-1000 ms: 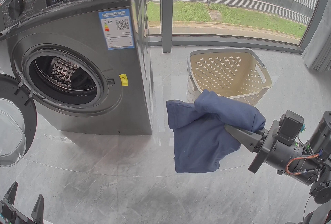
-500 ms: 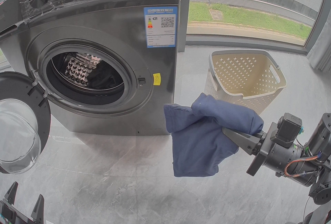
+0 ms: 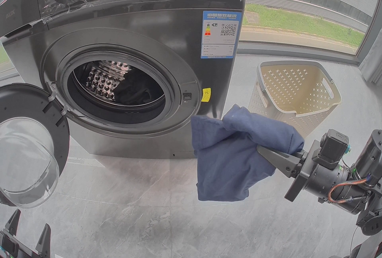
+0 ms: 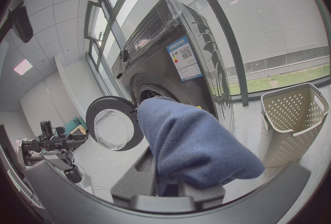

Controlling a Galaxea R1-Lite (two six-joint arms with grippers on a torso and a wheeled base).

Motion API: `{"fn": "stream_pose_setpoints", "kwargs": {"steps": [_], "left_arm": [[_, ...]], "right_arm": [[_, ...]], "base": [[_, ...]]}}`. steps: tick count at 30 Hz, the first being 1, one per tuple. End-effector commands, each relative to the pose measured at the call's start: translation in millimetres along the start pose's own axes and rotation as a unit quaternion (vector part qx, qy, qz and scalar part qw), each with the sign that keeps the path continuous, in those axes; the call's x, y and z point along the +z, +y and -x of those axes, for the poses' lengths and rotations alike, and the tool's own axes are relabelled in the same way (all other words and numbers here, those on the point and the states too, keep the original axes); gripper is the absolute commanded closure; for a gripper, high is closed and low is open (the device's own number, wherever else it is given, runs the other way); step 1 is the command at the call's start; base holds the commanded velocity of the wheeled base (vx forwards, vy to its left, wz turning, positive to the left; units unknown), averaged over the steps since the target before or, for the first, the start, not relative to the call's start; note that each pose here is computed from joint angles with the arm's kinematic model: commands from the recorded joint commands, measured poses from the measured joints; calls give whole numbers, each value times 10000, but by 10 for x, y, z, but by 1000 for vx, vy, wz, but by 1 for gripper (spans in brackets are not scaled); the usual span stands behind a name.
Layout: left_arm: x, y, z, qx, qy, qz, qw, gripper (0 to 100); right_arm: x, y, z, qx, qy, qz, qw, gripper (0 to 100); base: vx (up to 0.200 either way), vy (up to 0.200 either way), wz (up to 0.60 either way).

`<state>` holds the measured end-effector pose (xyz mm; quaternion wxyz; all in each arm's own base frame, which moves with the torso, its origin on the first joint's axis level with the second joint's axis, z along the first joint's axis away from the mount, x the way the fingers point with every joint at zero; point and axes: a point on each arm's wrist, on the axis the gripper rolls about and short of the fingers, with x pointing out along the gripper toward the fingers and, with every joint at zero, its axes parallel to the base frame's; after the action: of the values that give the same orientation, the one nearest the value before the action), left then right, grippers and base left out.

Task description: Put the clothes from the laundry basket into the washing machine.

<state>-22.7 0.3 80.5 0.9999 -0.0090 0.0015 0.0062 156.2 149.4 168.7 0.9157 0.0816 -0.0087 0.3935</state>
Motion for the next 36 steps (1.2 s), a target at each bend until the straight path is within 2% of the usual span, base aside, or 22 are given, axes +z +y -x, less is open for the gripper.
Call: {"fn": "stream_pose_setpoints", "kwargs": {"steps": [1, 11, 36], "left_arm": [[-43, 1, -2, 0, 15, 9, 10000, 0], [-43, 1, -2, 0, 15, 9, 10000, 0], [-43, 1, -2, 0, 15, 9, 10000, 0]], "right_arm": [[-2, -1, -1, 5, 4, 1, 10000, 100], [2, -24, -9, -48, -4, -18, 10000, 100], [62, -55, -29, -196, -150, -21, 9997, 100]], "base": [[-200, 0, 0], [-20, 0, 0], [0, 200, 0]]}}
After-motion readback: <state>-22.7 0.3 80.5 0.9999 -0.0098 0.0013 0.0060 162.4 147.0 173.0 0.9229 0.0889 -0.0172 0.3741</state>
